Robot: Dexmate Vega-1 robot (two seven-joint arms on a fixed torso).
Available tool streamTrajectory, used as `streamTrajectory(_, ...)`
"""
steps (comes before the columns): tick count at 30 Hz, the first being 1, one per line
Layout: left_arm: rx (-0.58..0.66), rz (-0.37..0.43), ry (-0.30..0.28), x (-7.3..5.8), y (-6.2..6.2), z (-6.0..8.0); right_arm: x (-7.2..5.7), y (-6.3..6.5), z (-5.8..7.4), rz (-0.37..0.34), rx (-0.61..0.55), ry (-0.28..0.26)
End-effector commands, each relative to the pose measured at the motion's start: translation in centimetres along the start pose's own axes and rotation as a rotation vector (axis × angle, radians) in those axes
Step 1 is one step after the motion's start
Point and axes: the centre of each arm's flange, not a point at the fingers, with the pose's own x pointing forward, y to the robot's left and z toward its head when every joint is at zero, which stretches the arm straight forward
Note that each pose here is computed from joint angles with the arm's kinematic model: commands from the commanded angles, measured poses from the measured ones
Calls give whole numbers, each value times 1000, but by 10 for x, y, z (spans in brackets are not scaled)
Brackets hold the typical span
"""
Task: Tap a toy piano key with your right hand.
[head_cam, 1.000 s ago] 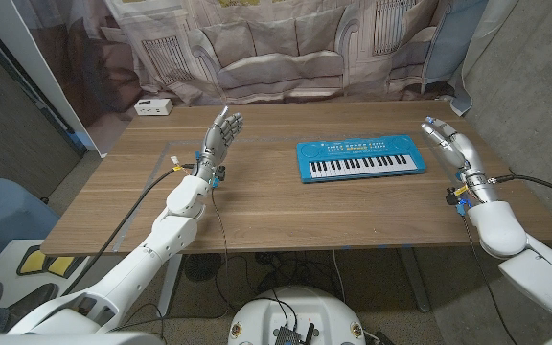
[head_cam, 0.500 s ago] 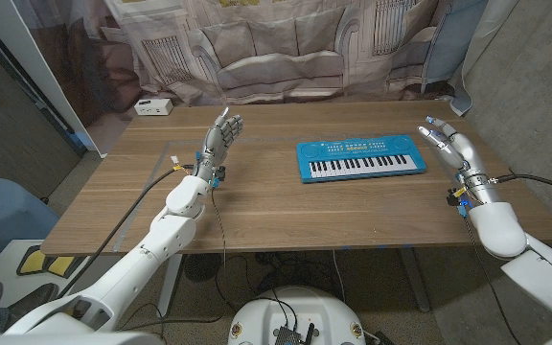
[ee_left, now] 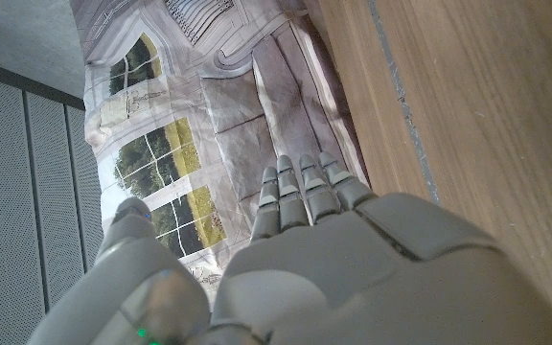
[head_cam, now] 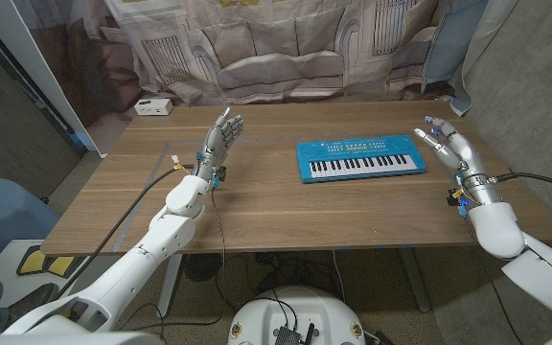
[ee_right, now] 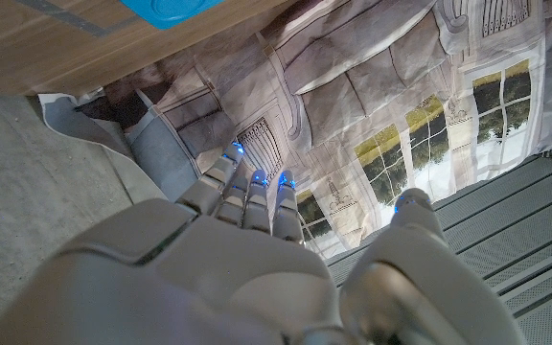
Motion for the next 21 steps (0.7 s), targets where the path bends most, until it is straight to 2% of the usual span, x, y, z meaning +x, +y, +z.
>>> streamTrajectory(1,-5,7,-4,-3,0,-1,0,2,5,7,-102,-17)
streamTrajectory(21,-2,8,-17,-2,1,1,-1,3,9,36,-226,-22)
